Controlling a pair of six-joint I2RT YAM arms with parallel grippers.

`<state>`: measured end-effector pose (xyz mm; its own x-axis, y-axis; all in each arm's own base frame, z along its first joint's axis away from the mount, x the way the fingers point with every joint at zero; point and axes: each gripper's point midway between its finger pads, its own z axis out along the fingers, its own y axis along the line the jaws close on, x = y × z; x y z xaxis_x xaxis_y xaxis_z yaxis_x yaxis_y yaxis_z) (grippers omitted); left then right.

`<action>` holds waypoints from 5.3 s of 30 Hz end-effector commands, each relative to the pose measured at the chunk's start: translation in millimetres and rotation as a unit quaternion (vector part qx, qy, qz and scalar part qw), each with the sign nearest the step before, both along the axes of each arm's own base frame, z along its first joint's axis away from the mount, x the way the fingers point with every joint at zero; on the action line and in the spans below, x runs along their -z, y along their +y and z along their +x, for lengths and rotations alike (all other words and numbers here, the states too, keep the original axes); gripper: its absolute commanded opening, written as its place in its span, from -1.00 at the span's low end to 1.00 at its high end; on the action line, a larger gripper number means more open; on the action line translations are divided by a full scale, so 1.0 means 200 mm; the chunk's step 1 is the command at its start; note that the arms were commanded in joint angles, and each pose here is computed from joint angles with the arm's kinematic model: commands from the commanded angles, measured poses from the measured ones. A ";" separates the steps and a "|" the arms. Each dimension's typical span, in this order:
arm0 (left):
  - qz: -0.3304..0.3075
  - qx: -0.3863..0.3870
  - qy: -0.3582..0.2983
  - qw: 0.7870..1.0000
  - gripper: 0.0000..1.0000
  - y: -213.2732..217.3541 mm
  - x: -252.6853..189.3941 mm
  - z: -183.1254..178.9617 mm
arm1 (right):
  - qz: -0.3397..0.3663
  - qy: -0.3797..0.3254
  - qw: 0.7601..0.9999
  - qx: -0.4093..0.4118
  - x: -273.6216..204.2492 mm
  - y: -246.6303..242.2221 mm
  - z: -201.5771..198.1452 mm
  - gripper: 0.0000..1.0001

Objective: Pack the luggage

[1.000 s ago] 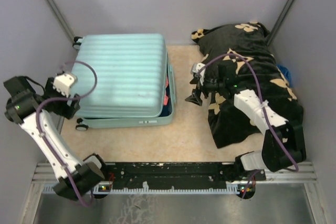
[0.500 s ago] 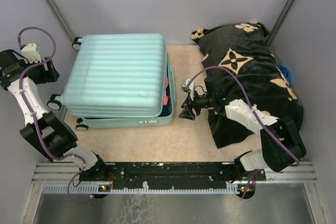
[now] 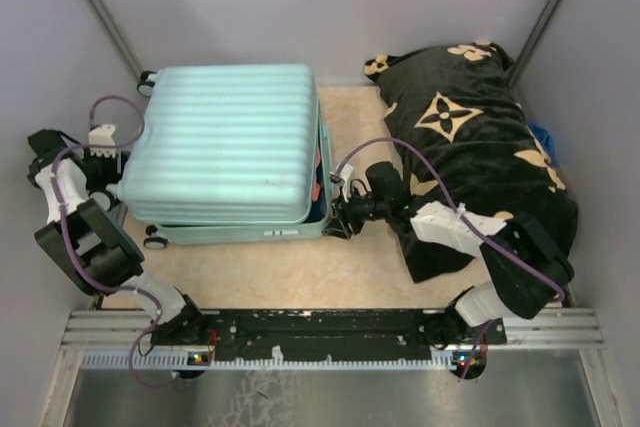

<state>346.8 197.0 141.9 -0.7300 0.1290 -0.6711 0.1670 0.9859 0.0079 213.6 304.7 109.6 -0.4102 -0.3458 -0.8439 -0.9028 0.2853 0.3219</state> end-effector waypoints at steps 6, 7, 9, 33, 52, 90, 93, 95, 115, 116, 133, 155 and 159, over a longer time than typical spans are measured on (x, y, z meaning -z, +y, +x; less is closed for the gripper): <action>-0.047 0.140 0.002 0.989 0.39 -0.42 -0.02 -0.33 | 0.081 -0.042 0.985 0.149 -0.14 0.08 0.39 -0.20; -0.051 0.145 0.000 0.988 0.39 -0.45 -0.02 -0.35 | 0.089 -0.051 0.981 0.163 -0.17 0.06 0.44 -0.22; -0.061 0.154 -0.005 0.986 0.39 -0.51 -0.03 -0.39 | 0.104 -0.067 0.975 0.185 -0.23 0.03 0.55 -0.25; -0.084 0.384 -0.077 0.916 0.56 -1.41 -0.33 -0.40 | 0.134 -0.162 0.915 0.344 -0.58 -0.47 1.62 -0.22; -0.003 -0.123 -0.309 0.943 0.64 -0.27 -0.98 0.80 | 0.104 -0.042 0.953 0.280 -0.39 -0.41 0.82 -0.20; -0.017 -0.128 -0.235 0.963 0.37 -0.17 -0.54 0.81 | 0.084 -0.016 0.956 0.280 -0.28 -0.24 1.04 -0.23; 0.009 -0.201 -0.248 0.947 0.39 0.00 -0.57 0.91 | 0.070 -0.008 0.957 0.283 -0.24 -0.28 0.98 -0.24; 0.021 -0.271 -0.244 0.931 0.38 0.12 -0.54 0.97 | 0.068 -0.019 0.957 0.282 -0.29 -0.30 0.94 -0.23; 0.001 0.099 -0.181 0.978 0.17 -0.68 -0.04 0.71 | 0.026 -0.036 0.943 0.328 -0.26 -0.52 0.99 -0.22; -0.013 0.120 -0.171 0.978 0.17 -0.74 -0.01 0.64 | 0.024 -0.041 0.943 0.328 -0.26 -0.52 1.02 -0.22; -0.186 0.305 -0.115 0.927 0.23 -1.46 0.00 -0.18 | 0.097 -0.085 0.959 0.254 -0.29 -0.18 1.57 -0.22; -0.136 0.359 -0.118 0.916 0.56 -1.54 -0.08 -0.41 | 0.064 -0.242 0.927 0.280 -0.88 -0.40 1.81 0.85; -0.166 0.349 -0.140 0.912 0.58 -1.41 -0.17 -0.31 | 0.015 -0.235 0.919 0.317 -0.99 -0.61 1.73 0.96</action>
